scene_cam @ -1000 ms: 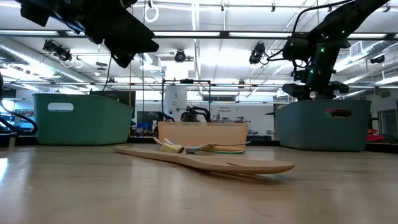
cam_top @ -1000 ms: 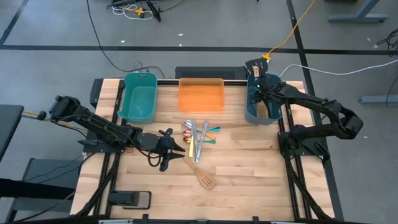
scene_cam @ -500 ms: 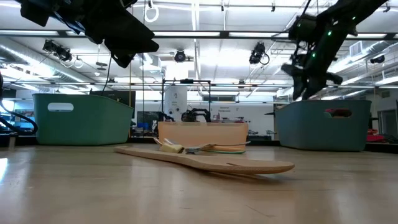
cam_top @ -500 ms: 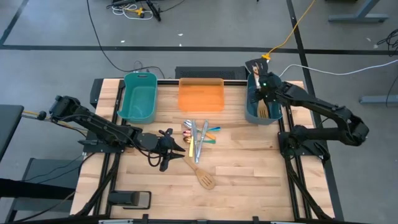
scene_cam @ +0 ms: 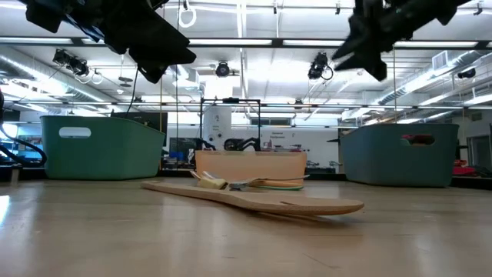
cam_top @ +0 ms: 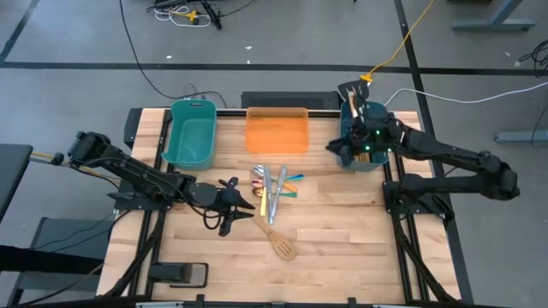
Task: Pick & Place Kitchen Items
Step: Put the brown spoon into the blue bin
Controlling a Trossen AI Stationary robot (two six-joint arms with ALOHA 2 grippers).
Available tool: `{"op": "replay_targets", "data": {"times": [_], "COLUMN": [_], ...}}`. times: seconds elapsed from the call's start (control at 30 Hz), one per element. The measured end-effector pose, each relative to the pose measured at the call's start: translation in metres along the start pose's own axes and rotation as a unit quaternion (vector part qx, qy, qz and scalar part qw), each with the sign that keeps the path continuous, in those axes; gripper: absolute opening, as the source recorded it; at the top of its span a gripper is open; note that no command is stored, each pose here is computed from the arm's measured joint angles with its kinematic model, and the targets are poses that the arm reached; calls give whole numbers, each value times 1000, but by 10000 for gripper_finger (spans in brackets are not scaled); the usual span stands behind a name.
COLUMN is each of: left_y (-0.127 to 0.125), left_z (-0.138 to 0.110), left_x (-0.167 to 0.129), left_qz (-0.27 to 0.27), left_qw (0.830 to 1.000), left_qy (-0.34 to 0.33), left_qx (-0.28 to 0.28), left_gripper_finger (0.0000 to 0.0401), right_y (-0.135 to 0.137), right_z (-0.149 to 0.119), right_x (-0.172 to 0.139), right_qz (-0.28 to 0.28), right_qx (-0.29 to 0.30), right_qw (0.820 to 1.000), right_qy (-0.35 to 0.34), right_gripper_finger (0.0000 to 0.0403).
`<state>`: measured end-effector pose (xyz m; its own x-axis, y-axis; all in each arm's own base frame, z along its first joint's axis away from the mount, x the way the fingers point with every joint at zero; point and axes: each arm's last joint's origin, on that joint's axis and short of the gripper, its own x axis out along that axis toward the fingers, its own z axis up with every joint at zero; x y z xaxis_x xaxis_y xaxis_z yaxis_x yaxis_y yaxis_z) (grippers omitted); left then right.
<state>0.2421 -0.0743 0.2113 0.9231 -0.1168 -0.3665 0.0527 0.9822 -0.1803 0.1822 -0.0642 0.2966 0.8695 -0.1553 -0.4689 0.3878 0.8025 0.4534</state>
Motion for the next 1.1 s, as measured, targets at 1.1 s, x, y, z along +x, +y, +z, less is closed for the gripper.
{"op": "replay_targets", "data": {"times": [1.1], "left_y": [-16], "left_z": [-7], "left_x": [77], "left_qz": [-51], "left_qw": [947], "left_qy": [222], "left_qx": [227], "left_gripper_finger": [115], "right_y": [78], "right_z": [-32], "right_x": [41], "right_qz": [88], "right_qx": [-114], "right_qw": [989], "right_qy": [-22], "right_gripper_finger": [137]}}
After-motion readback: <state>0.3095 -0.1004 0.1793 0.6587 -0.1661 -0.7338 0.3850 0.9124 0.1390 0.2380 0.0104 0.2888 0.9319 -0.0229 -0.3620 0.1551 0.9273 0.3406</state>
